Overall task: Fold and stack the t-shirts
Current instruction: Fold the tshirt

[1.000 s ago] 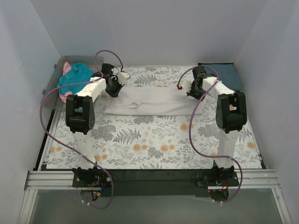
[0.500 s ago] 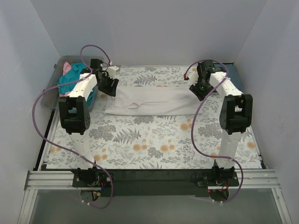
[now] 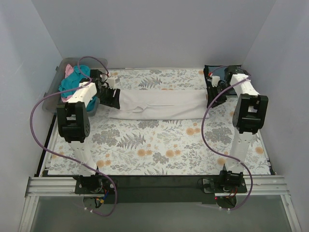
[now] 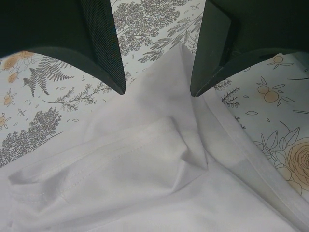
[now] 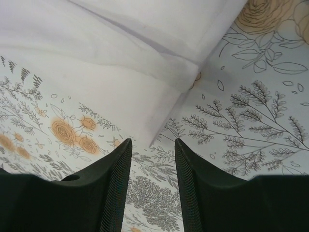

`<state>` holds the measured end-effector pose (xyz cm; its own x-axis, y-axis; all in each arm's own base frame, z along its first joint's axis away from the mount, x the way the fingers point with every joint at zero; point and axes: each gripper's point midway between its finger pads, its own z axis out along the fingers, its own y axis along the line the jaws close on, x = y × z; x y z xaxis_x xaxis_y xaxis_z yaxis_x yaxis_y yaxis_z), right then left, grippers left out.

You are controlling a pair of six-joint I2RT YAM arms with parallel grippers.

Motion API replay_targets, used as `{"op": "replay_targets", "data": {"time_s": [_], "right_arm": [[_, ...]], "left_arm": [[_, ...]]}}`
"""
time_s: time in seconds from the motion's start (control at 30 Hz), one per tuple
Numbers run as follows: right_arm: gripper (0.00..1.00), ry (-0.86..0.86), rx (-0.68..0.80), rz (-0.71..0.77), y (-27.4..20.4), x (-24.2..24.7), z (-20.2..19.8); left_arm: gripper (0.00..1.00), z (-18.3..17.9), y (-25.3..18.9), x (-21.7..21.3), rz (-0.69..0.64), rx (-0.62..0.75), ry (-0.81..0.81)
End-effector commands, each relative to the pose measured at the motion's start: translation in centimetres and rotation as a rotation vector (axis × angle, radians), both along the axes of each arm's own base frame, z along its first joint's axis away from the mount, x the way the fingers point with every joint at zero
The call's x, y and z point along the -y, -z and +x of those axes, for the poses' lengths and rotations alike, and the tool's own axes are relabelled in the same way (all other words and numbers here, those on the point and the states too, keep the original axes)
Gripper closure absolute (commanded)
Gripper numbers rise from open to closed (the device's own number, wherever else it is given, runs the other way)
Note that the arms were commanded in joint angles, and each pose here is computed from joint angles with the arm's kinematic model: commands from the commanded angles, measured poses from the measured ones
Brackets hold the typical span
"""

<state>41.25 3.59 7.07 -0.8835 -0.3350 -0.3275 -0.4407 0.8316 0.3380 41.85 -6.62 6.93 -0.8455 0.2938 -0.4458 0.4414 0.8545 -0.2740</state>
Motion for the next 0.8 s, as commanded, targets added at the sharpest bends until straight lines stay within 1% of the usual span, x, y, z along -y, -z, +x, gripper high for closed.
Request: {"op": "replay_targets", "data": {"time_s": [0.0,0.1,0.13,0.27,0.43,0.5,0.7,0.77], "right_arm": [[0.53,-0.006,0.053,0.089,-2.2,-1.4,1.7],[0.52,-0.03,0.087,0.053,-2.1,-1.0,3.0],[0.52,-0.043,0.119,0.033,-2.6,-0.8,3.8],[0.52,-0.08,0.147,-0.022,-1.9,-0.6,5.4],[0.47,-0.158,0.162,-0.093,-0.8,-1.1,5.8],[0.45,-0.213,0.17,-0.124,-0.5,-2.3,5.7],[0.43,-0.257,0.191,-0.189,0.5,-2.3,6.5],[0.43,-0.27,0.194,-0.206,0.7,-2.3,6.6]], "left_arm": [[0.44,0.7,-1.2,0.9,-0.067,0.032,0.007],[0.44,0.9,-1.7,1.2,-0.084,0.048,0.024],[0.44,1.3,-2.1,1.2,-0.084,0.058,0.023],[0.44,2.0,-1.6,1.2,-0.088,0.037,0.025],[0.43,3.0,-1.3,1.4,-0.094,0.031,0.03],[0.43,3.3,-1.2,1.8,-0.091,0.03,0.042],[0.42,3.9,-0.2,3.0,-0.053,0.033,0.069],[0.41,4.6,0.0,3.2,-0.035,0.057,0.06]]}}
